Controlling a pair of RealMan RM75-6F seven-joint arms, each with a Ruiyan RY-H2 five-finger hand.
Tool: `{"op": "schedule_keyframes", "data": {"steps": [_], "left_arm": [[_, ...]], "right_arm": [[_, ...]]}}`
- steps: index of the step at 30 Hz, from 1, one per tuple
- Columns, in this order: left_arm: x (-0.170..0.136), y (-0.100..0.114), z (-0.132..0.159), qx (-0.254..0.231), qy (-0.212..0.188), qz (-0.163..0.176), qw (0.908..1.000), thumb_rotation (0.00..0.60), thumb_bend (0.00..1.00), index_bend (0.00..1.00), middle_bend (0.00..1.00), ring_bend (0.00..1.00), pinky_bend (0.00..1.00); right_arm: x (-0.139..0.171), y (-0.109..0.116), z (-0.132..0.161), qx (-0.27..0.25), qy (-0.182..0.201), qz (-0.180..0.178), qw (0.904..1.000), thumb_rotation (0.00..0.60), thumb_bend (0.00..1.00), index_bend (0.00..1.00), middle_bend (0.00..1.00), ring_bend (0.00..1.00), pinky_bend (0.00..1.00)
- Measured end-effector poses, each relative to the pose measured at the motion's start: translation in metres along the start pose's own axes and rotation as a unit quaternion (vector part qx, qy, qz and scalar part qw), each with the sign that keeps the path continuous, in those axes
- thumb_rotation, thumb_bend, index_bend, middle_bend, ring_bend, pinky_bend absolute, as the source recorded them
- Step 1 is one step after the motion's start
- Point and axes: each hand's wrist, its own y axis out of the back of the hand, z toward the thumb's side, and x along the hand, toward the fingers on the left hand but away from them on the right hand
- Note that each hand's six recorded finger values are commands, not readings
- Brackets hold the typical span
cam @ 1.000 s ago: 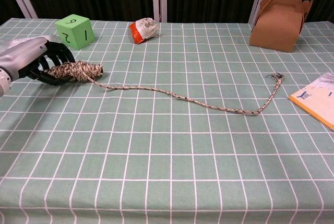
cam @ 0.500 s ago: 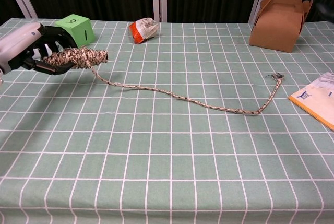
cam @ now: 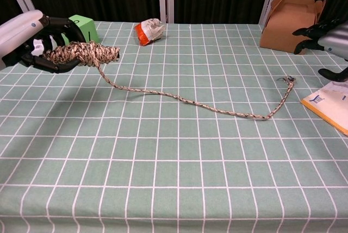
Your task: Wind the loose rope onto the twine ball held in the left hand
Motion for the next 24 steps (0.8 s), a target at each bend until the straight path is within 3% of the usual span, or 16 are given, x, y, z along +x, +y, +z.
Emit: {"op": "schedule_keyframes", "data": {"steps": [7,15,24], "left_arm": [[0.001,-0.005,0.001,-0.002,0.005,-0.008,1.0000,0.600,0.43,0.69,0.67,0.58,0.67],[0.001,-0.005,0.000,-0.001,0.008,-0.009,0.9999,0.600,0.43,0.69,0.67,0.58,0.67],[0.001,-0.007,-0.002,0.006,0.014,-0.014,0.9998,0.600,0.43,0.69,0.67,0.58,0.67]], "right_arm": [[-0.006,-0.009,0.014,-0.048,0.023,0.008,0.9985,0.600,0.39,0.26,0.00,0.00,0.00],[-0.012,-0.024,0.017,-0.115,0.018,-0.003,0.9932,0.600,0.34,0.40,0.01,0.00,0.00],[-0.019,-0.033,0.018,-0.123,0.014,-0.023,0.9921,0.600,0.34,0.44,0.02,0.00,0.00]]}}
